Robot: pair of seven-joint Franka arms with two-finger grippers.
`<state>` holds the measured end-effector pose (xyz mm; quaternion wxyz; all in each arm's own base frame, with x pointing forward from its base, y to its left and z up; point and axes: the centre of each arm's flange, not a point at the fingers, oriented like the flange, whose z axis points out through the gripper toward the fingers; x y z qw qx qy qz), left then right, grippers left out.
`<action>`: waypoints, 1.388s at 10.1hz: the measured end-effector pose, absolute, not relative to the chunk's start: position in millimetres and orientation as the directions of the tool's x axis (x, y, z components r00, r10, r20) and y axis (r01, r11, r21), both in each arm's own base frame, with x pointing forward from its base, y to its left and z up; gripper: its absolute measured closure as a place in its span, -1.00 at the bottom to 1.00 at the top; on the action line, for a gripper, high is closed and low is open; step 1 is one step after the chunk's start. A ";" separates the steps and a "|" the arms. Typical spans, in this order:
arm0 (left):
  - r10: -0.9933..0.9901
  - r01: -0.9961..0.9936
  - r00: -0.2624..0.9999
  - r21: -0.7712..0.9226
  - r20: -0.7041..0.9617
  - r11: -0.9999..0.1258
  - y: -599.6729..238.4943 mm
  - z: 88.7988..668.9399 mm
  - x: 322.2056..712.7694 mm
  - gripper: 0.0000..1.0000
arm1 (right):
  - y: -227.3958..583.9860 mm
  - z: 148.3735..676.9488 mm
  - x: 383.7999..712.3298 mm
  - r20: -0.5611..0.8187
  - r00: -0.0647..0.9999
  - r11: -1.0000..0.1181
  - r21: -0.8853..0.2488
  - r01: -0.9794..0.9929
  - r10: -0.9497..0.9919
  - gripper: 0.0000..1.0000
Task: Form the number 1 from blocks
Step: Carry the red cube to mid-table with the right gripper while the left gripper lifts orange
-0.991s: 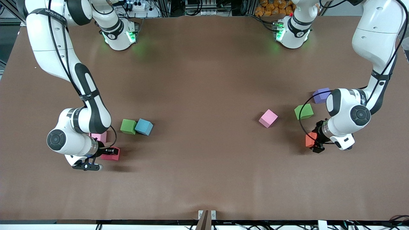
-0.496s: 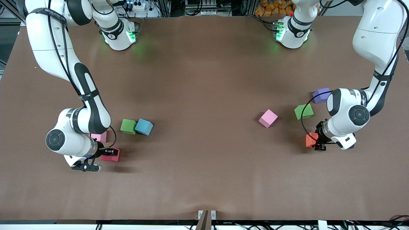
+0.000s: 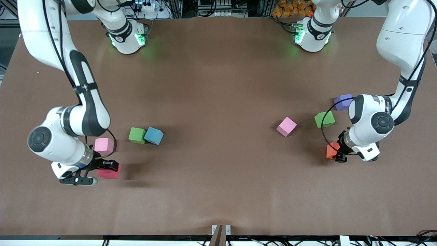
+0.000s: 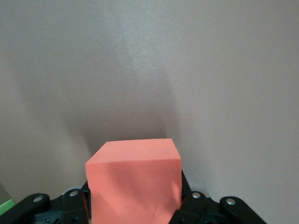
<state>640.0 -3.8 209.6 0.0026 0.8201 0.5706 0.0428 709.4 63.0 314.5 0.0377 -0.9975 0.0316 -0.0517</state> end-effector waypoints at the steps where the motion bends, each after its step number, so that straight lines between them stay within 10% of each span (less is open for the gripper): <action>1: 0.918 0.918 0.390 0.046 0.070 -0.393 -5.4 212.8 639.9 -0.29 | 82.3 320.9 696.5 0.089 0.993 -0.994 -0.084 -0.070 -0.078 -0.33; 7: 0.691 0.692 0.721 -0.050 0.040 -0.720 -17.6 230.4 632.6 -0.29 | 304.2 318.3 569.6 -0.035 0.991 -0.987 -0.100 -0.129 -0.126 -0.35; 14: 0.647 0.648 0.762 -0.066 0.031 -0.759 -12.2 236.4 631.0 -0.29 | 455.6 288.3 438.3 -0.134 0.989 -0.992 -0.103 -0.069 -0.055 -0.33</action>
